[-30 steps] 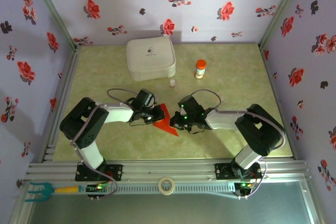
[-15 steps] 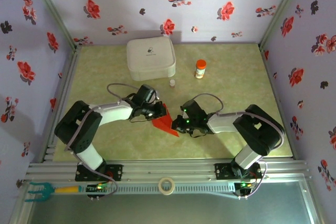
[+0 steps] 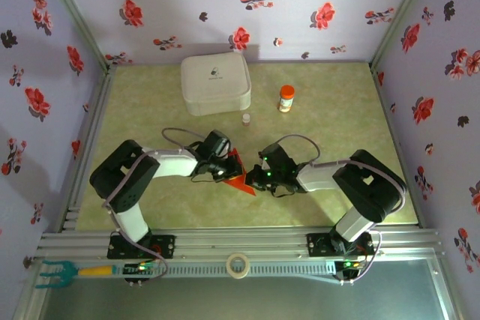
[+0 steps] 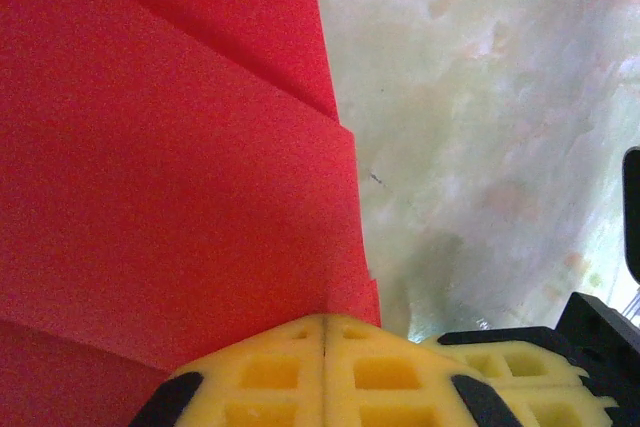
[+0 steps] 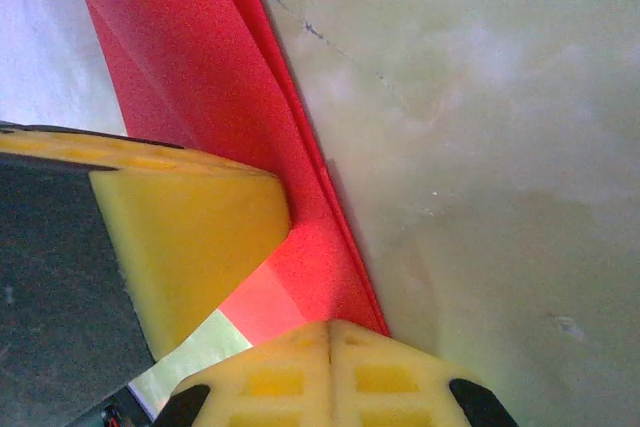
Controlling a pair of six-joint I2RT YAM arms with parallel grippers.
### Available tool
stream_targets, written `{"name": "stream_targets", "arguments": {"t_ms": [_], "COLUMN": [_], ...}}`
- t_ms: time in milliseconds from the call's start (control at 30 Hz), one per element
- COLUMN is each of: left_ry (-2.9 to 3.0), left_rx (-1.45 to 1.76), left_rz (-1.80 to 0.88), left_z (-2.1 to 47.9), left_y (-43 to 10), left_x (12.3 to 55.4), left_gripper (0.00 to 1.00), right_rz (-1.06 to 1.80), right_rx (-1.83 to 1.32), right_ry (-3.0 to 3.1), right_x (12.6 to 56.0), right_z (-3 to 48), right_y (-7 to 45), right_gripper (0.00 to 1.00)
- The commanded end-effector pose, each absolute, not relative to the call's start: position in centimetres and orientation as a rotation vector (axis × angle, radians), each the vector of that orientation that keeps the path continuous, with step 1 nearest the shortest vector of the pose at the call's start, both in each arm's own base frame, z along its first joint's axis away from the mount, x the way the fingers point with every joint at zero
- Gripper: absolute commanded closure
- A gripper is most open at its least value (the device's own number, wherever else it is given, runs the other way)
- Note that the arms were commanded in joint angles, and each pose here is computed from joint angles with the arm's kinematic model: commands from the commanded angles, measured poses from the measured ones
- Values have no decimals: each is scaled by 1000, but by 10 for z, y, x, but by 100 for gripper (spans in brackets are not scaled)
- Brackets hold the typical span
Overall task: Fold a paper plane with a square sheet of paper (pick it up from the middle)
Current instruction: Fourth fold the wing at the center of the table.
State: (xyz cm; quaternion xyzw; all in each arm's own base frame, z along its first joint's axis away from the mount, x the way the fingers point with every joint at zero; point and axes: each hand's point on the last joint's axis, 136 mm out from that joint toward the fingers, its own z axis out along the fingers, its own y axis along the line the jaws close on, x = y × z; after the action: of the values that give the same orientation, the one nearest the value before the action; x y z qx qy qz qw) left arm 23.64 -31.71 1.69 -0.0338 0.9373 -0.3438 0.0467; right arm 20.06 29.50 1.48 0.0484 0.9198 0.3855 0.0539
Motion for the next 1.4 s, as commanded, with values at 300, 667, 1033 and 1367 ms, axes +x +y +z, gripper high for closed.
{"name": "stream_targets", "arguments": {"t_ms": [300, 667, 1033, 1367], "left_ry": [2862, 2839, 2728, 2647], "left_rx": [-227, -366, -363, -192], "left_rz": [-879, -854, -907, -1011], "left_z": [0, 0, 51, 89], "left_y": [-258, -206, -198, -235], "left_x": [282, 318, 331, 284], "left_gripper": [91, 89, 88, 83], "right_rz": [906, 932, 1017, 1057], "right_rx": [259, 237, 209, 226], "right_ry": [2997, 3008, 2963, 2732], "right_x": [170, 167, 175, 203], "right_z": [-37, -37, -20, 47], "right_y": [257, 261, 274, 276], "right_gripper": [100, 100, 100, 90]}}
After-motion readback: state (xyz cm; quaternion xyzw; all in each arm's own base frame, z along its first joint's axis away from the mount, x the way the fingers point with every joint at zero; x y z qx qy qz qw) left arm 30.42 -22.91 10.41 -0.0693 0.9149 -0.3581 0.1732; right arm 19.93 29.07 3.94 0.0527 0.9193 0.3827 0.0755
